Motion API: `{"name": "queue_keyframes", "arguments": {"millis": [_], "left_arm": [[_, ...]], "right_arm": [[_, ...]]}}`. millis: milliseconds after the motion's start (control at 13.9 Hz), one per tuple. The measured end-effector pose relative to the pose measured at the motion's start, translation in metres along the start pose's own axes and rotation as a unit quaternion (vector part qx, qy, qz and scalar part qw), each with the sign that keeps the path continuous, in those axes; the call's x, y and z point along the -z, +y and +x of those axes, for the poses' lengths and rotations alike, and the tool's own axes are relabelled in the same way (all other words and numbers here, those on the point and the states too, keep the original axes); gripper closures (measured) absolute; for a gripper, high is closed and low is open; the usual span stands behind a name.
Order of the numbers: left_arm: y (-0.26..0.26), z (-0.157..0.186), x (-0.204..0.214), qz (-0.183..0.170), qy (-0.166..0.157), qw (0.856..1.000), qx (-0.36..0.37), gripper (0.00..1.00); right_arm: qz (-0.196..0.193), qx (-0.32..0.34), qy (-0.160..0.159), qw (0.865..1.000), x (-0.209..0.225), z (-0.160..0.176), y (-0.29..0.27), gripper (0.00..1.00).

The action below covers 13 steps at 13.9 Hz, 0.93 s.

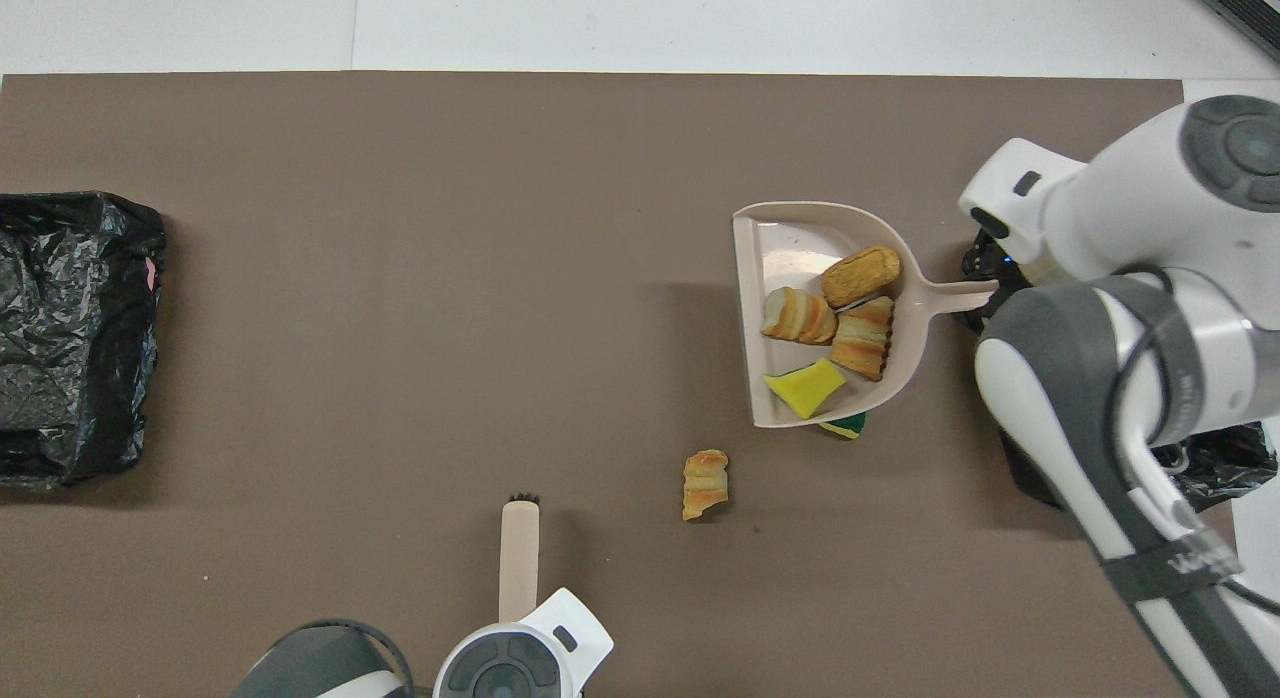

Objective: Sweep and dump trash in bin

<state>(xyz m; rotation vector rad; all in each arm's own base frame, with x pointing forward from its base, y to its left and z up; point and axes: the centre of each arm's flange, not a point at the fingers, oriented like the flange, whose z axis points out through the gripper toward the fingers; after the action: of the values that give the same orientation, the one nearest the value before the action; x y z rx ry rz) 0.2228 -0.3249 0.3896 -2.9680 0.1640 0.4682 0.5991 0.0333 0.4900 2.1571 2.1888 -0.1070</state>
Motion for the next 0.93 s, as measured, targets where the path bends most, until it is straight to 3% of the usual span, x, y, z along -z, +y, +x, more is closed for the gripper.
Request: {"name": "queue_keyframes", "arguments": {"millis": [215,359,718,933], "left_arm": [[0.007,0.001,-0.027,-0.009,-0.007,1.0,0.004,0.74],[0.012,0.008,-0.041,-0.023,-0.022,0.999,0.017,0.74],[0.015,0.012,-0.048,-0.041,-0.042,0.998,0.034,0.74],[0.015,0.012,-0.048,-0.043,-0.043,0.998,0.035,0.74]], "right_arm": [[0.008,0.001,-0.027,1.0,-0.008,-0.107,-0.004,0.68],[0.005,0.015,-0.07,0.997,0.002,-0.157,-0.008,0.68],[0.011,0.056,-0.227,0.972,0.027,-0.189,-0.007,0.68],[0.01,0.058,-0.296,0.953,0.027,-0.202,-0.012,0.68]]}}
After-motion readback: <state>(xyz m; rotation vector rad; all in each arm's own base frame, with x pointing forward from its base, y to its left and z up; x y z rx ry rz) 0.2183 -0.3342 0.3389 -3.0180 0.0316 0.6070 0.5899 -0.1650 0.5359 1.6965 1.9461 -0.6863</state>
